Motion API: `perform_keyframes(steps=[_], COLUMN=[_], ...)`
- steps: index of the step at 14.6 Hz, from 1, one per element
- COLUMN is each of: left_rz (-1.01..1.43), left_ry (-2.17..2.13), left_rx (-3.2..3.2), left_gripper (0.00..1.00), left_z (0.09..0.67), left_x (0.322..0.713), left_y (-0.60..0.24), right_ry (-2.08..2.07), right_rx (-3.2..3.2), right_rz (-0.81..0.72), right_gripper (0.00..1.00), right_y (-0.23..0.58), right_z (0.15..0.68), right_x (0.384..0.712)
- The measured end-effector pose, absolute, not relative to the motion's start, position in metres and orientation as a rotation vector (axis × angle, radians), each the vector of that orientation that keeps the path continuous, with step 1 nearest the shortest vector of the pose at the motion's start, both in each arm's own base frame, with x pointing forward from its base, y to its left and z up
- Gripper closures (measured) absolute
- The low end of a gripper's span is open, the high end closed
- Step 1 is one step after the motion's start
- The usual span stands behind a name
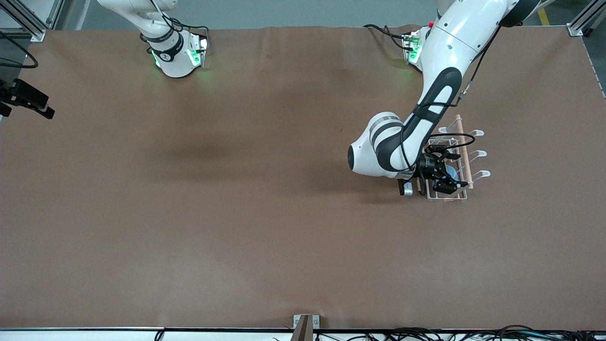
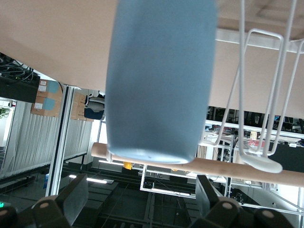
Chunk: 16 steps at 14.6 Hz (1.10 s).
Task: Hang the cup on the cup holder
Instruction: 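Open the left gripper and lift it away from the cup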
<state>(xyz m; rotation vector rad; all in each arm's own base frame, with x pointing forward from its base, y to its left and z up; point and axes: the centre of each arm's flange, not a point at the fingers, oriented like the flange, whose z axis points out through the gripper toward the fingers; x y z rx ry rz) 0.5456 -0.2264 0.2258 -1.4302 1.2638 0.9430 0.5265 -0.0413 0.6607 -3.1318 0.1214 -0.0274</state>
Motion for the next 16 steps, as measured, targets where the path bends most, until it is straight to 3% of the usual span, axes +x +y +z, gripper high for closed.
perform_keyframes(steps=[3,10,16], left_rz=[0.898,0.661,0.485], left_ry=[1.227,1.062,0.702], left_rx=[-1.543,-2.201,-2.521], left_gripper=[0.00,0.00,0.00], left_z=[0.245,0.378,0.428], left_x=[0.551,0.587,0.588], left_y=[-0.237,-0.275,-0.293], right_ry=[0.122,0.128,0.131], right_rx=[-3.132,-3.131,-3.131], right_rz=[-0.027,-0.026,-0.023], right_gripper=[0.00,0.00,0.00], right_y=[-0.041,-0.043,-0.044], right_z=[0.661,0.660,0.660], right_x=[0.526,0.526,0.527])
